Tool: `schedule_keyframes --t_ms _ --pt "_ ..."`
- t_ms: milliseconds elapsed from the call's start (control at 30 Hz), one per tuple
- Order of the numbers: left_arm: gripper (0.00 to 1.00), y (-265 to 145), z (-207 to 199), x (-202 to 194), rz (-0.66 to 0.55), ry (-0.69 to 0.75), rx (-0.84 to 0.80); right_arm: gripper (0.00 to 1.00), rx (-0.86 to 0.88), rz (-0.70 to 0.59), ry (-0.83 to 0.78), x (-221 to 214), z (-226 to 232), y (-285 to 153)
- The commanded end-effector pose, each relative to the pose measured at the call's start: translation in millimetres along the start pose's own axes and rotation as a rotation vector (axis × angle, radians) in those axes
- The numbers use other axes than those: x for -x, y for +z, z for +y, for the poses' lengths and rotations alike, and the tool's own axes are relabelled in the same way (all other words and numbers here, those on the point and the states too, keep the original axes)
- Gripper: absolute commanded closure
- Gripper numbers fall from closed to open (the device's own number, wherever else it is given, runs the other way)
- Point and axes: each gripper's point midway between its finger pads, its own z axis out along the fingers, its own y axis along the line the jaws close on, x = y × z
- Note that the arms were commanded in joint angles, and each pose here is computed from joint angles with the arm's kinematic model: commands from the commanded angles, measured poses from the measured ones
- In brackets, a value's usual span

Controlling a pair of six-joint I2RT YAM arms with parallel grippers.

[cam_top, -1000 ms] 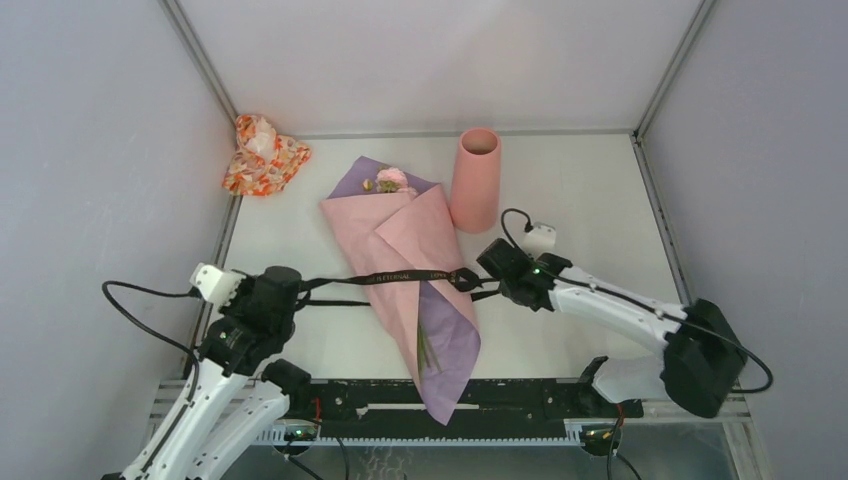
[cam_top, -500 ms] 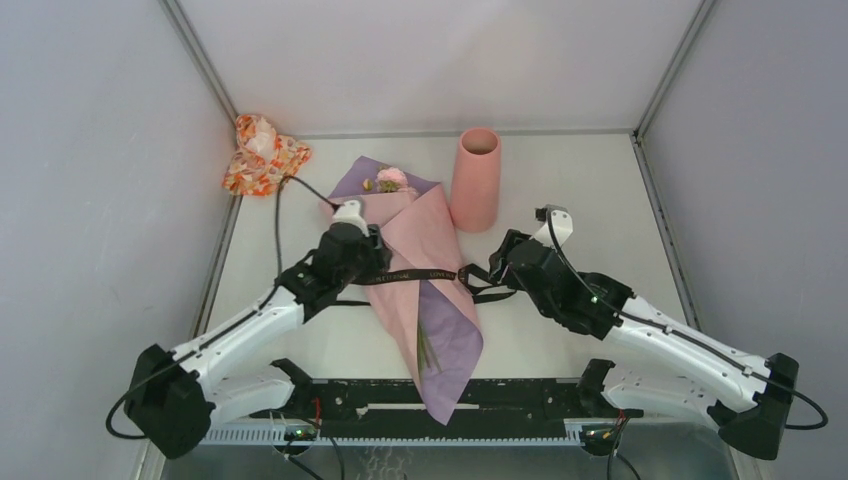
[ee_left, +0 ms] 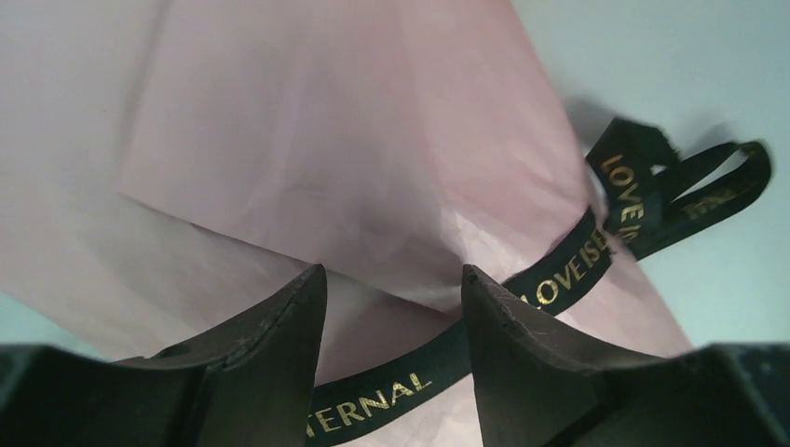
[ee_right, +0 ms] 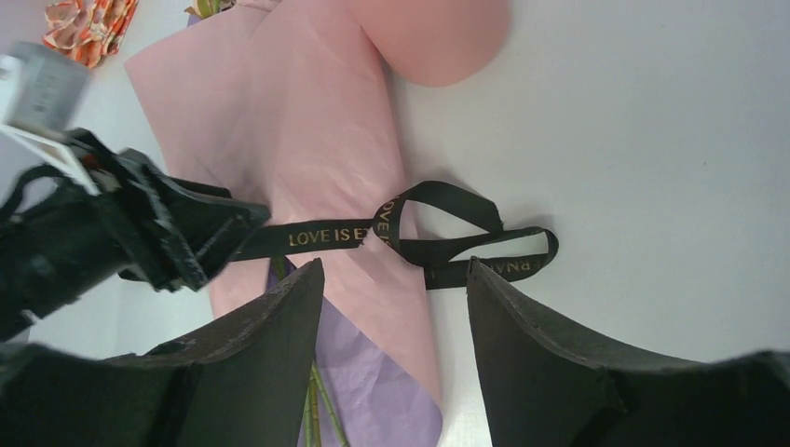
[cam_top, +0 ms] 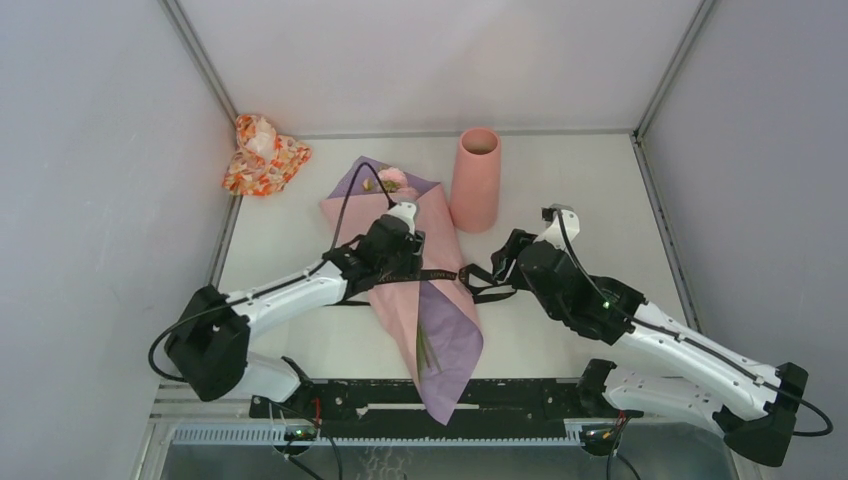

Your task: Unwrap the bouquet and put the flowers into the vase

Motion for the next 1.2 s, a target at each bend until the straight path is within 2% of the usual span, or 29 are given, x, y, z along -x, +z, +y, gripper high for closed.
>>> schedule_keyframes --t_ms 0,100,167,333,400,467,700,833,1000,1167 --pt "0.40 6 -14 3 0.010 0.058 -0.015 0.34 0.030 -0.033 0.010 8 4 -3" --pt "0.42 5 -31 -11 0.036 0.098 -0.043 0.34 0.029 -0.036 0.013 8 2 -4" --pt "0.47 3 -43 -23 0.057 0.130 -0.059 0.34 0.033 -0.037 0.017 8 2 -5" --pt "0.80 -4 -60 -59 0.125 0.181 -0.075 0.33 0.053 -0.012 0.003 1 7 -1" --pt "0.88 -6 -64 -74 0.155 0.174 -0.094 0.34 0.058 0.012 -0.006 -5 10 3" --pt "0.92 -12 -69 -87 0.179 0.153 -0.135 0.33 0.063 0.041 -0.019 -13 15 8" --pt "0.92 -48 -100 -119 0.220 0.063 -0.391 0.34 0.076 0.178 -0.046 -49 31 38" --pt "0.92 -71 -112 -123 0.199 0.021 -0.504 0.34 0.065 0.264 -0.069 -74 35 60" --pt "0.92 -102 -96 -97 0.067 -0.036 -0.500 0.35 0.104 0.328 -0.182 -93 58 70" --pt "0.90 -131 -40 -57 -0.129 -0.145 -0.296 0.34 0.108 0.330 -0.290 -102 92 75"
